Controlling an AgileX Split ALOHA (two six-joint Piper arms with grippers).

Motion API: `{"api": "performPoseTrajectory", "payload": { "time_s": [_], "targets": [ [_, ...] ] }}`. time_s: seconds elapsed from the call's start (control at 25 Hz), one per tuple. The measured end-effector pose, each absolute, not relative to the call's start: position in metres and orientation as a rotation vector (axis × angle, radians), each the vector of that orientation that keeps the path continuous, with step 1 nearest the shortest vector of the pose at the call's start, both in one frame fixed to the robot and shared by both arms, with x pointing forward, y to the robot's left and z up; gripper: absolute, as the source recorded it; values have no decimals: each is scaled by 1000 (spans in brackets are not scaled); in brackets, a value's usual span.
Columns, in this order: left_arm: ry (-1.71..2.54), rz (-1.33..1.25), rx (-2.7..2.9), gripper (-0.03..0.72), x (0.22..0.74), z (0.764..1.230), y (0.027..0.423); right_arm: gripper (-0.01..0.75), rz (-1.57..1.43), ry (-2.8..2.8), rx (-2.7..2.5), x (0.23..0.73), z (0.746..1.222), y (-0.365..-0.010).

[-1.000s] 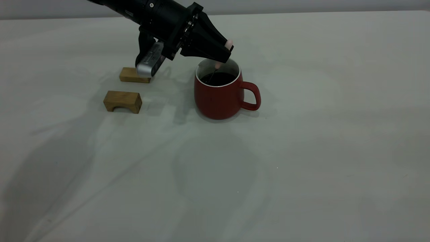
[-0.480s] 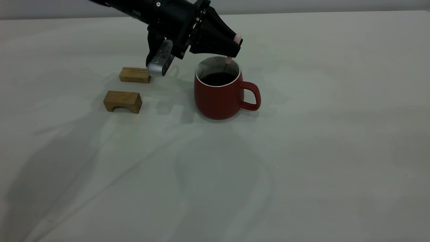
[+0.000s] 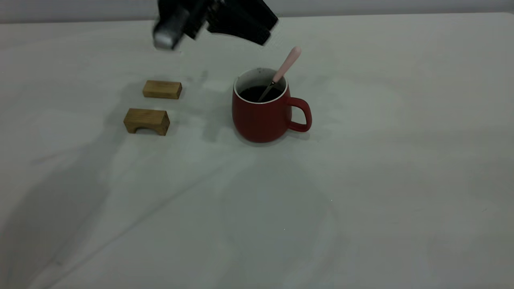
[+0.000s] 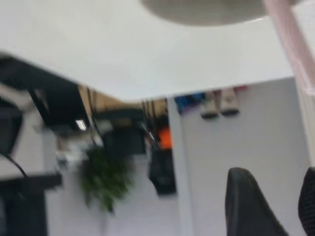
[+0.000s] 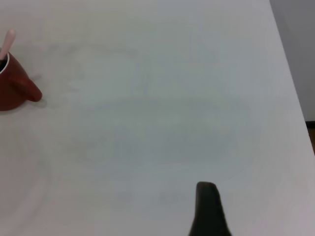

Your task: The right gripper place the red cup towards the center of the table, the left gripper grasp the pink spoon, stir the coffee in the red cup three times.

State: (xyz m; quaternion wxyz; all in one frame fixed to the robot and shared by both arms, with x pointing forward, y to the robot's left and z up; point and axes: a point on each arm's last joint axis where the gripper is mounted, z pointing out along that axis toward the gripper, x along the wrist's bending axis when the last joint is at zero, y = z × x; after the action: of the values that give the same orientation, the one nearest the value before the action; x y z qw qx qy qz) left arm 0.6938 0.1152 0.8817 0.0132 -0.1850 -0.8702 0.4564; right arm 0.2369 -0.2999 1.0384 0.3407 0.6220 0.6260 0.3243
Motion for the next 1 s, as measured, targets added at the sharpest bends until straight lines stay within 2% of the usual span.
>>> {"api": "performPoseTrajectory", "payload": {
  "time_s": [0.52,0.76,0.92,1.0],
  "targets": [
    [-3122,505,-1400,339,706,1022,158,584,844,1629,1619,237,1038,-300],
    [-2812,-67,-2234,339,685,1098,182,584,844,1629,1619,237,1038,-300],
    [-2665,-257,-2476,339,665,1138,189,584,844,1629,1619,237,1038,-300],
    [-2590,-284,-2533,339,653,1144,193,584,844,1629,1619,237,1038,-300]
  ]
}}
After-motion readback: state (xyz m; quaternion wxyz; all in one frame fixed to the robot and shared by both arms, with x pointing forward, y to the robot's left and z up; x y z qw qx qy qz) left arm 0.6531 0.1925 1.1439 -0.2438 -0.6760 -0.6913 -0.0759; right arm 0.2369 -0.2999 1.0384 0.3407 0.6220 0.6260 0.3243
